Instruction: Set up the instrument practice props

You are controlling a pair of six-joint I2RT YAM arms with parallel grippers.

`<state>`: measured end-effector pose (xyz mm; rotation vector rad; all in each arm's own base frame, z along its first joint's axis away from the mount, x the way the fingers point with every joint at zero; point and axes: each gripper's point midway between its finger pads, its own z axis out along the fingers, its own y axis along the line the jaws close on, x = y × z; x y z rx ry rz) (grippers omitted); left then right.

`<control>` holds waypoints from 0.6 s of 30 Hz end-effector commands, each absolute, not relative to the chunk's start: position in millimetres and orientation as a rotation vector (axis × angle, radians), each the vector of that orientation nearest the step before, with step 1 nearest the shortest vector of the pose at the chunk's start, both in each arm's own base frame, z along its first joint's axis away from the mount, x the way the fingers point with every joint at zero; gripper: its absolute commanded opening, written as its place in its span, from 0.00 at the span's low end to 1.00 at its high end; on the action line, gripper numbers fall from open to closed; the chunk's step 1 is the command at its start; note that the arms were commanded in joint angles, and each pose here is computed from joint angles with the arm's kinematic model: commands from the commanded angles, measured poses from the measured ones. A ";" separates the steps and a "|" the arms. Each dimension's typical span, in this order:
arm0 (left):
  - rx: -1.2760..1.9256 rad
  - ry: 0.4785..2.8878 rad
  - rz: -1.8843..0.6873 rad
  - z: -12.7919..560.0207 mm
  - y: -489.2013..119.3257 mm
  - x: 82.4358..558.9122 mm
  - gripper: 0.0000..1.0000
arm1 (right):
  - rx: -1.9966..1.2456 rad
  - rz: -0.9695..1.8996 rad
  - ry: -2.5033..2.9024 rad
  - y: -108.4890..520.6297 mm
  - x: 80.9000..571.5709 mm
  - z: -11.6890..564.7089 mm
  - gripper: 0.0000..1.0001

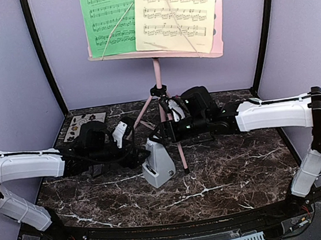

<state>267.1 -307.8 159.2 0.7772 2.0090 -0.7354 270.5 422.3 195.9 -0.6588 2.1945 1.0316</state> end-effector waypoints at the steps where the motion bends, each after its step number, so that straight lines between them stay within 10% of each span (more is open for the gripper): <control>1: 0.619 2.021 -0.671 168.8 -292.6 298.4 0.85 | -0.710 0.859 2.371 403.3 264.5 138.6 0.77; 18: 0.108 2.080 -0.402 182.2 -133.3 402.4 0.83 | -0.727 0.848 2.359 401.6 264.7 142.5 0.78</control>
